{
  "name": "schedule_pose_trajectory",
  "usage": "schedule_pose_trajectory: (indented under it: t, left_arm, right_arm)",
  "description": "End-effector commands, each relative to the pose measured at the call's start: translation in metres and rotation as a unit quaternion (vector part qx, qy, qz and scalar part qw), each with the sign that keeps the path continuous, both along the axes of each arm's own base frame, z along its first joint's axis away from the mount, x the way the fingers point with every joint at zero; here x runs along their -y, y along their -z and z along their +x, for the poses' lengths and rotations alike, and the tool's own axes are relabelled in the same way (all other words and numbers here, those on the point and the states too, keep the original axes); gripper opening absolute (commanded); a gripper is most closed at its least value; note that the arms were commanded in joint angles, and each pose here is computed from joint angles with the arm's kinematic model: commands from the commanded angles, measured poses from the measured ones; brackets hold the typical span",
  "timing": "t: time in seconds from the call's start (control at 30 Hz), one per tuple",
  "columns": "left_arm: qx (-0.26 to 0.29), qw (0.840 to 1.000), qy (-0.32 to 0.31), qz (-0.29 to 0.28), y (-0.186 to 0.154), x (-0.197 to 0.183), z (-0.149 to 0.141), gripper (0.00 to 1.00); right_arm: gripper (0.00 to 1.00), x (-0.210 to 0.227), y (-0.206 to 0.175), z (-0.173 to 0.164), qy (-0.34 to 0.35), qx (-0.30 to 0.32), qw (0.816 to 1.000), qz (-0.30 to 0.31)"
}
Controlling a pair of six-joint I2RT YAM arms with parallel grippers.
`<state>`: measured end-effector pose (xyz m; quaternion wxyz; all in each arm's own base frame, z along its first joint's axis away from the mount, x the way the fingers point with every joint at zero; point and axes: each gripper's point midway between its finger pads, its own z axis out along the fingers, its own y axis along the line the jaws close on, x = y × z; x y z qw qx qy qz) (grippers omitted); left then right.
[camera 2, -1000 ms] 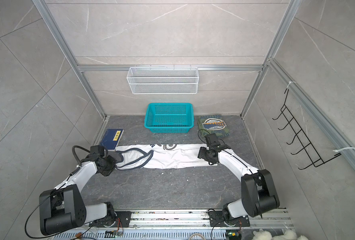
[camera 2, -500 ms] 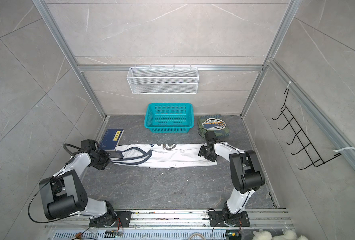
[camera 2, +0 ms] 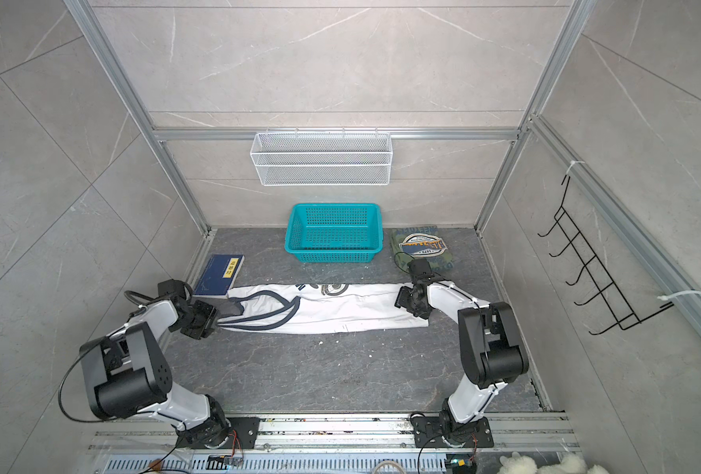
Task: Fold and stack tank tops
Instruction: Smooth out the tank top at the center of the table.
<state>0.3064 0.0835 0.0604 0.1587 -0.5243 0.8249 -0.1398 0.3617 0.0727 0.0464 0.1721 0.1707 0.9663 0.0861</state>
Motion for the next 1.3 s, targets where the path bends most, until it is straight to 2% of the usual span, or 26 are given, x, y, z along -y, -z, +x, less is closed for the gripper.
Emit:
schedule_pose_trajectory:
  t: [0.0,0.1,0.23,0.47,0.57,0.63,0.73,0.8,0.87,1.0,1.13,1.27]
  left_arm:
    - [0.036,0.995,0.017,0.097,-0.055,-0.004,-0.010,0.58]
    - [0.065,0.985,0.087,0.138,-0.090,0.034,-0.007,0.59]
    - [0.100,0.966,0.193,0.137,-0.105,0.113,-0.002,0.59]
    - [0.090,0.920,0.375,0.075,-0.058,0.270,0.006,0.58]
    - [0.080,0.905,0.414,0.058,-0.035,0.313,0.018,0.58]
    - [0.076,0.899,0.427,0.058,-0.025,0.328,0.028,0.58]
    - [0.065,0.903,0.419,0.071,-0.011,0.327,0.041,0.57]
    - [0.051,0.909,0.401,0.102,-0.001,0.312,0.046,0.57]
    - [0.035,0.917,0.384,0.097,0.015,0.297,0.049,0.57]
    - [-0.004,0.932,0.353,0.082,0.047,0.264,0.043,0.56]
    - [-0.019,0.935,0.341,0.097,0.057,0.242,0.033,0.56]
    - [-0.020,0.940,0.331,0.083,0.063,0.230,0.028,0.56]
  right_arm:
    - [0.71,0.008,-0.032,0.002,-0.006,0.027,1.000,-0.013]
    - [0.72,0.008,-0.045,0.004,-0.006,0.036,0.999,0.012]
    - [0.73,0.001,-0.053,0.007,-0.019,0.048,0.998,0.033]
    - [0.72,-0.027,-0.034,0.014,-0.052,0.026,0.995,0.076]
    - [0.72,-0.042,-0.028,0.015,-0.067,0.023,0.995,0.077]
    - [0.72,-0.048,-0.021,0.017,-0.072,0.018,0.994,0.081]
    - [0.72,-0.048,-0.003,0.018,-0.072,-0.003,0.994,0.077]
    - [0.72,-0.043,0.007,0.016,-0.065,-0.015,0.996,0.066]
    - [0.72,-0.036,0.015,0.014,-0.053,-0.026,0.996,0.062]
    - [0.72,-0.015,0.029,0.010,-0.021,-0.046,0.997,0.052]
    - [0.73,0.009,0.038,0.005,0.016,-0.058,0.997,0.042]
    - [0.73,0.017,0.043,0.000,0.029,-0.065,0.996,0.044]
